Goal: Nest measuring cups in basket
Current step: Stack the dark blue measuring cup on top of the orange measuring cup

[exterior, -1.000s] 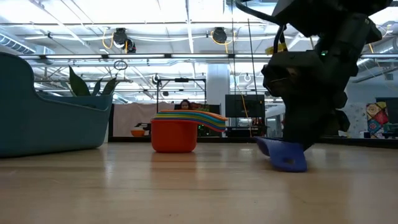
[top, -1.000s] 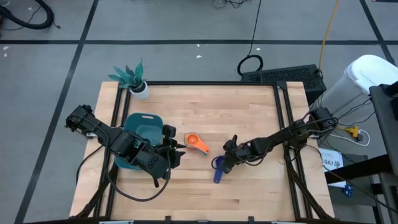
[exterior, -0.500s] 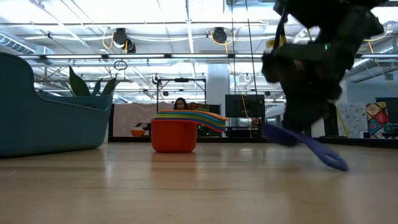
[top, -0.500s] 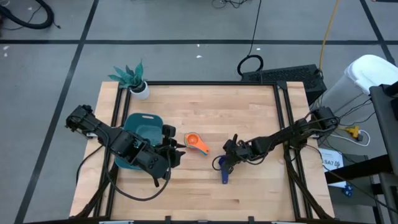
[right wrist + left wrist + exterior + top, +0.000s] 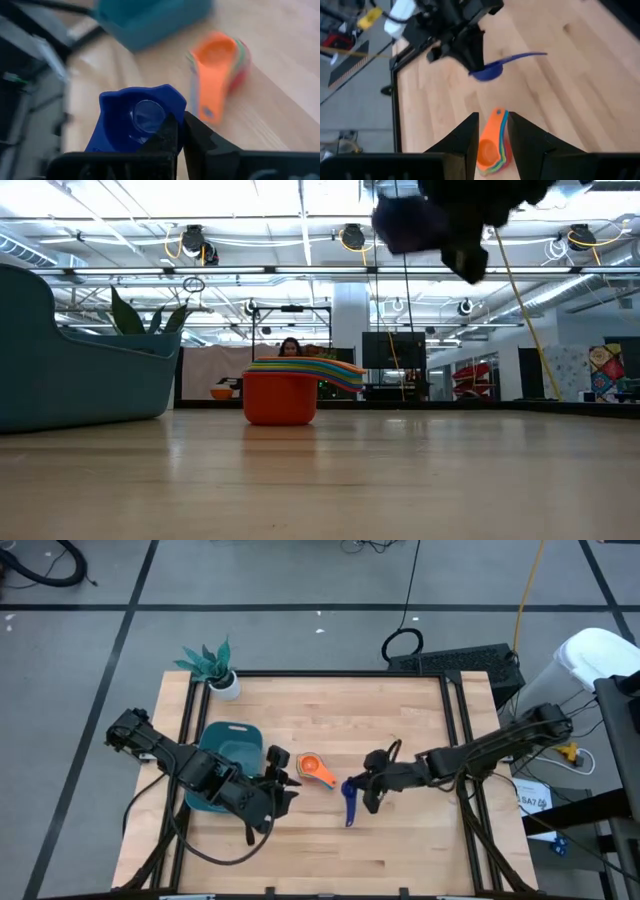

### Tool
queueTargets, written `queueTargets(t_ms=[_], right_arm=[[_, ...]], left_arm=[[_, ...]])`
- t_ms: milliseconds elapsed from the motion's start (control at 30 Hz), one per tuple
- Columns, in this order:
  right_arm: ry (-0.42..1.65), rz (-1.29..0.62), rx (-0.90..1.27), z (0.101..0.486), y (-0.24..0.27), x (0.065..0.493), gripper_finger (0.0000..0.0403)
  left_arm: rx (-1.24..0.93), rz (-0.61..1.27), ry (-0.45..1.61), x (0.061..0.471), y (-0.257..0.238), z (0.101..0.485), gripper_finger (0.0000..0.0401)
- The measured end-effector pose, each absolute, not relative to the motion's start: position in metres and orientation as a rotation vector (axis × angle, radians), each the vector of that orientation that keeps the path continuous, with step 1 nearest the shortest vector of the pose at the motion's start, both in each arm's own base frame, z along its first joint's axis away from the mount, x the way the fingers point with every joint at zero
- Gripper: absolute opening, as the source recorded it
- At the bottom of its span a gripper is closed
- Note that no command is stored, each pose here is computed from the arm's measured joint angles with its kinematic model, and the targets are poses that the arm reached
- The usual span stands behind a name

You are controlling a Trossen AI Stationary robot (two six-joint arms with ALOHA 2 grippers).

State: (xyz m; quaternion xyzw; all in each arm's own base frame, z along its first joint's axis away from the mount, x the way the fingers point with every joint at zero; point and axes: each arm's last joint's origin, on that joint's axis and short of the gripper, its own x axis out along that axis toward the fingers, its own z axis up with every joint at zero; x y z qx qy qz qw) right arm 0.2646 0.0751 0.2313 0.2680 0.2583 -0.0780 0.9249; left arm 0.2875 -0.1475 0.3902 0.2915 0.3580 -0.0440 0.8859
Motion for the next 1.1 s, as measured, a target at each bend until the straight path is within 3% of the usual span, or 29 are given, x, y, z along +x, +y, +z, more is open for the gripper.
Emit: queueTargets(t_ms=[233,533,700,933,1100], right_arm=[[0.405,0.056,0.611,0.25,0.081,0.271,0.0],[0.451,0.067,0.637,0.246,0.08,0.271,0.0],[0.487,0.085,0.639,0.244,0.079,0.27,0.0],[0.581,0.087,0.655,0.237,0.079,0.267,0.0],[0.525,0.141,0.695,0.239,0.078,0.275,0.0]], left_arm=[[0.668,-0.219,0.613,0.295,-0.155,0.399,0.0106],[0.763,-0.456,0.557,0.319,-0.167,0.382,0.0106],[0.792,-0.471,0.617,0.336,-0.164,0.363,0.0106],[0.812,-0.472,0.6,0.341,-0.155,0.365,0.0106],[0.792,-0.512,0.588,0.35,-0.151,0.36,0.0106]])
